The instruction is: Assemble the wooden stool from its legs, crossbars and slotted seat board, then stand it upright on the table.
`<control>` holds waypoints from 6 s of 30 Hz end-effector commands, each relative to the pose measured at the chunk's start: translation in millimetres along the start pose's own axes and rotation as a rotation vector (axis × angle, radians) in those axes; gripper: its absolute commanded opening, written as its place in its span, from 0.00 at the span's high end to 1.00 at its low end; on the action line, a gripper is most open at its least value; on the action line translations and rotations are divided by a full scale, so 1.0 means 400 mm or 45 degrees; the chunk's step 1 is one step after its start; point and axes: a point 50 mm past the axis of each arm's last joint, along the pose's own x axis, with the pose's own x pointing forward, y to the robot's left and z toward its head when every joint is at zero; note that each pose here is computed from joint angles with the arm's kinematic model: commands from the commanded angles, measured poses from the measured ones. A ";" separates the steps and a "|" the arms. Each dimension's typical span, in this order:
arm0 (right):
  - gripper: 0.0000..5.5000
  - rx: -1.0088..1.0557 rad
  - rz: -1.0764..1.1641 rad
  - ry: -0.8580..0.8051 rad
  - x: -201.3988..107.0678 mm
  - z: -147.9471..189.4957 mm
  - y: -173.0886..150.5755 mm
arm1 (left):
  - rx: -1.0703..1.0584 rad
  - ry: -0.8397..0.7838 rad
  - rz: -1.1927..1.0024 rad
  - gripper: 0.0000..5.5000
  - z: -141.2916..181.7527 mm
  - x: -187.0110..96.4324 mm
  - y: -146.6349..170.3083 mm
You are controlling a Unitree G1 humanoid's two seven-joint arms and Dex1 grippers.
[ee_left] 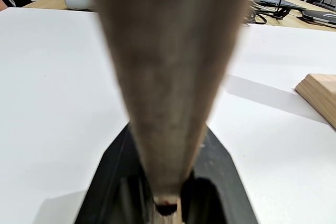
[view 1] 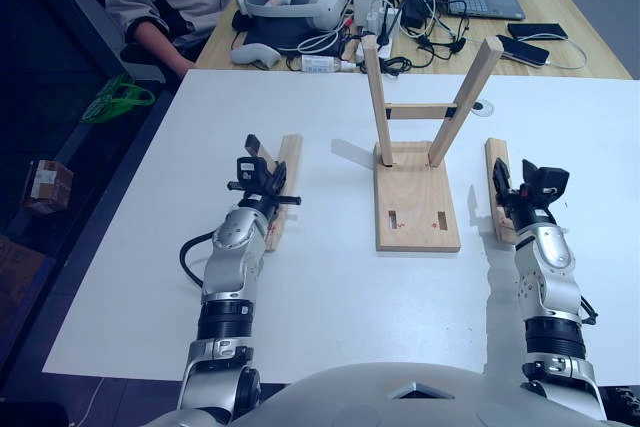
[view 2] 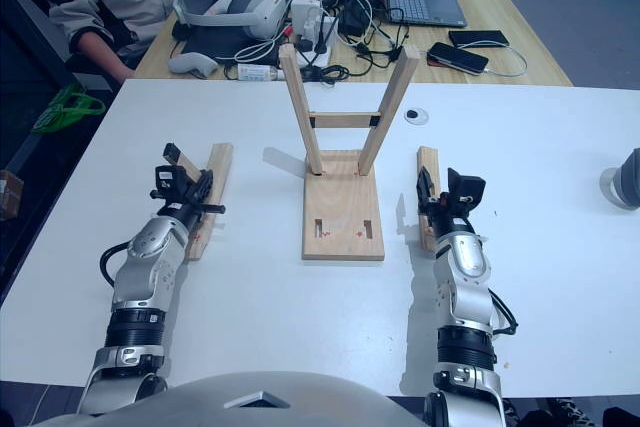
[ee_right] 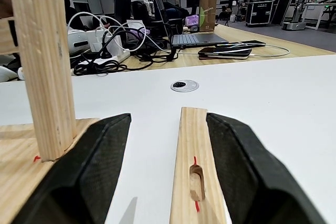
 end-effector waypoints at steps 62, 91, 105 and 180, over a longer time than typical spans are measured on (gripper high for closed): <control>0.48 0.019 0.003 0.039 0.010 -0.004 -0.008 | 0.045 -0.037 -0.054 0.88 0.013 0.017 -0.040; 0.48 0.019 -0.010 0.042 0.006 -0.005 -0.010 | 0.041 -0.035 -0.025 0.88 0.011 0.016 -0.036; 0.48 0.019 -0.021 0.041 0.008 -0.004 -0.012 | 0.033 -0.031 -0.010 0.88 0.009 0.016 -0.033; 0.48 -0.006 -0.093 0.001 -0.006 -0.005 -0.007 | 0.076 0.003 0.103 0.88 0.005 0.023 0.009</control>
